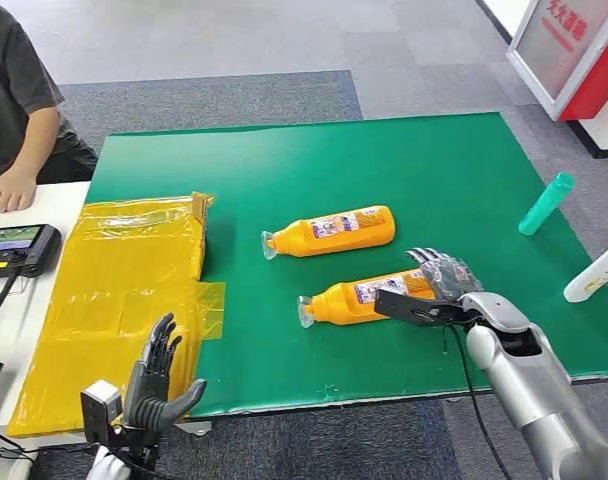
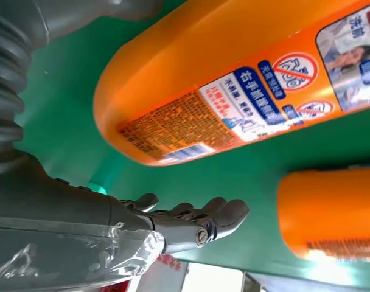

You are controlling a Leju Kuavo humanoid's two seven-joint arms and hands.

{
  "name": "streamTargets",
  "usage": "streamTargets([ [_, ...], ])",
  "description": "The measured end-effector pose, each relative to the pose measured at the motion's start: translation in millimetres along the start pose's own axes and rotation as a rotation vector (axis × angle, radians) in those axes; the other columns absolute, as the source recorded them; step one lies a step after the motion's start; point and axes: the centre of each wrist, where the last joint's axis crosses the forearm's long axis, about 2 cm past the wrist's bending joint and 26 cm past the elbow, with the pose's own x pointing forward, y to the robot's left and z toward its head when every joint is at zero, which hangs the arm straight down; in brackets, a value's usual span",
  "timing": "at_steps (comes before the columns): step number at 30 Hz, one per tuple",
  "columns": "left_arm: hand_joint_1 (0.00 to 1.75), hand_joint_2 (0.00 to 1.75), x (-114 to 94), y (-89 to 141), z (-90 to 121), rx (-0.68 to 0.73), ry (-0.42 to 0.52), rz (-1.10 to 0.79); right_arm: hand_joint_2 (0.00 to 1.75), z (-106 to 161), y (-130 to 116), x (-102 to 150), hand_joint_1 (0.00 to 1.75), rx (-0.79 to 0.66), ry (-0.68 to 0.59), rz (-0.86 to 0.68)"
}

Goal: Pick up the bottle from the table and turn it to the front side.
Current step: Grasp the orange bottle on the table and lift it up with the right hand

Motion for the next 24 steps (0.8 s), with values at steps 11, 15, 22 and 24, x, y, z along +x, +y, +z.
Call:
streamTargets([
  [11,0.00,1.75,-3.0,0.3,-1.9,0.009,0.001,-0.003,1.75,-21.2,1.3,-4.6,0.00,0.148,0.032,0.087],
  [15,0.00,1.75,-4.5,0.8,-2.2,0.010,0.003,-0.003,1.75,-27.6,0.1,-8.1,1.75,0.194,0.039,0.100],
  [22,0.00,1.75,-6.5,2.4,-0.2,0.014,0.008,-0.007,1.75,-32.1,-2.5,-11.4,1.75,0.218,0.019,0.086],
  [24,0.00,1.75,-6.9,3.0,0.4,0.015,0.010,-0.009,1.75,-32.5,-3.0,-11.7,1.75,0.218,0.019,0.088],
])
